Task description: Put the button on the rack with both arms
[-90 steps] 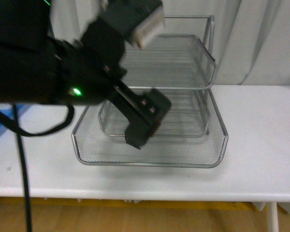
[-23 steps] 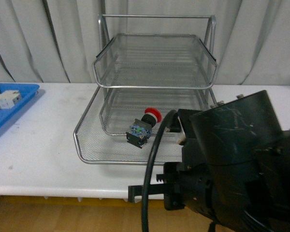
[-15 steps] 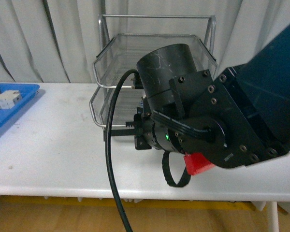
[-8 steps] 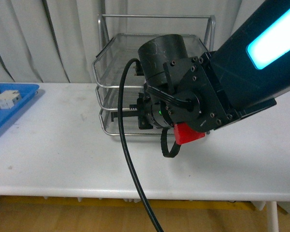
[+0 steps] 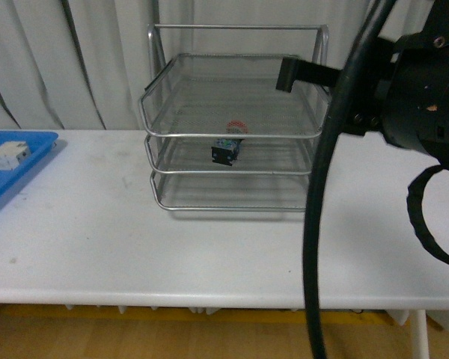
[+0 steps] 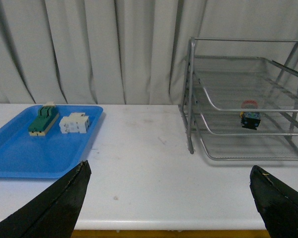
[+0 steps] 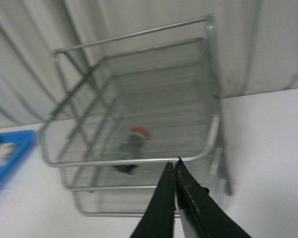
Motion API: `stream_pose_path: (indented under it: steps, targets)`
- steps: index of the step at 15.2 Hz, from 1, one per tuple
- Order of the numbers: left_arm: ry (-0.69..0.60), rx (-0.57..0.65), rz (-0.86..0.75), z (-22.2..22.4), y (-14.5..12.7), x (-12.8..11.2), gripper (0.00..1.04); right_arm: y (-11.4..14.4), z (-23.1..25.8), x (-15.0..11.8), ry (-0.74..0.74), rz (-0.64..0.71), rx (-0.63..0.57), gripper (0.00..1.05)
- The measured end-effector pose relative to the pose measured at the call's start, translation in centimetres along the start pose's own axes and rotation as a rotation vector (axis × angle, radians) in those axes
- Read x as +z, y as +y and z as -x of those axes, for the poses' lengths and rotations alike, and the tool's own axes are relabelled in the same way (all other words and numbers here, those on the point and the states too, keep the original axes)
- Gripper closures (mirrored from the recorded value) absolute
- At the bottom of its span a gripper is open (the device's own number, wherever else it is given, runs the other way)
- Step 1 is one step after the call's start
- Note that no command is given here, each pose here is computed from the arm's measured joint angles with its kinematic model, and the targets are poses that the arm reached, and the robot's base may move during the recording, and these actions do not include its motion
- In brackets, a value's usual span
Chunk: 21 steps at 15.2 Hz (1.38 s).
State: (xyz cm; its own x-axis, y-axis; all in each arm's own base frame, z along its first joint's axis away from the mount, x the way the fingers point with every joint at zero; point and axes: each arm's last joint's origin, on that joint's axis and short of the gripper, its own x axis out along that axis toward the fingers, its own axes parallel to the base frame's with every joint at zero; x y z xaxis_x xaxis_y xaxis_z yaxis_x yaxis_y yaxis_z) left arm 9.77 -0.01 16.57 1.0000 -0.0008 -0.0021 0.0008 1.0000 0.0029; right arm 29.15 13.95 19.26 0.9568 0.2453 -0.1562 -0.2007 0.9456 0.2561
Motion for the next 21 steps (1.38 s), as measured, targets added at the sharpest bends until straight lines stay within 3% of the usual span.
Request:
stream_pose_path:
  steps: [1, 2, 4, 7, 21]
  targets:
    - [-0.001, -0.005, 0.000, 0.0, 0.0, 0.0, 0.07, -1.4, 1.0, -1.1, -0.104, 0.082, -0.130, 1.03]
    - [0.003, 0.002, 0.000, 0.0, 0.0, 0.0, 0.07, -3.4, 3.0, -2.2, -0.123, 0.159, -0.201, 1.03]
    - [0.001, 0.002, 0.000, 0.0, 0.0, 0.0, 0.07, -5.6, 6.4, -0.7, -0.215, 0.203, -0.234, 1.03]
    - [0.001, 0.002, 0.000, 0.0, 0.0, 0.0, 0.07, -8.2, 9.9, -2.8, -0.164, 0.234, -0.235, 1.03]
    - [0.001, 0.002, 0.000, 0.0, 0.0, 0.0, 0.07, -10.9, 17.7, -2.8, -0.184, 0.235, -0.237, 1.03]
